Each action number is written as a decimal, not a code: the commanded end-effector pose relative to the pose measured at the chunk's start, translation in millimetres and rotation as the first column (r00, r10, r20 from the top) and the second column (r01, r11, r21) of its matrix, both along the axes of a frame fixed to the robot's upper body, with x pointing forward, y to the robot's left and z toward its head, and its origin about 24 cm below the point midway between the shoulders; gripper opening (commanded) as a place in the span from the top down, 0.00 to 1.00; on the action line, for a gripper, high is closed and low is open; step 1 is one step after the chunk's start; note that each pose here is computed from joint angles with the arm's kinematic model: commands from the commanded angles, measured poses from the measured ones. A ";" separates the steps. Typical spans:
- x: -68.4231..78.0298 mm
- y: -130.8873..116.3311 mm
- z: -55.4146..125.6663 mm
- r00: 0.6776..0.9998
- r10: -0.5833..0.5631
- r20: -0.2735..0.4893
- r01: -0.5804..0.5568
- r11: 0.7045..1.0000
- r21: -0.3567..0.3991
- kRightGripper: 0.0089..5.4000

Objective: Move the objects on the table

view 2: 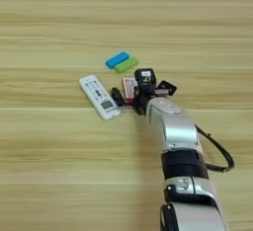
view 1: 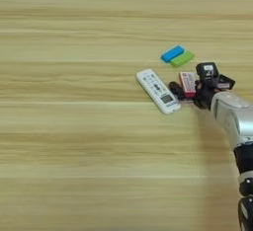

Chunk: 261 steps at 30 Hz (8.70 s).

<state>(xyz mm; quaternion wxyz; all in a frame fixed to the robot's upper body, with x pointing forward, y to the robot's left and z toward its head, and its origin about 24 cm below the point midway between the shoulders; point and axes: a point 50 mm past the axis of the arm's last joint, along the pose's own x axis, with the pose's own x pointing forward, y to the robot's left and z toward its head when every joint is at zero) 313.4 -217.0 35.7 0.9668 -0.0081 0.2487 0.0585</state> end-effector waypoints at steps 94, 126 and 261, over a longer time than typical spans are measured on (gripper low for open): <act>-3.9 -114.2 81.9 0.854 -0.392 0.342 0.414 0.910 0.007 0.61; 2.2 -127.2 45.2 0.885 -0.419 0.203 0.438 0.897 -0.059 0.61; 11.8 -55.2 37.6 0.968 -0.219 0.120 0.219 0.976 0.009 0.00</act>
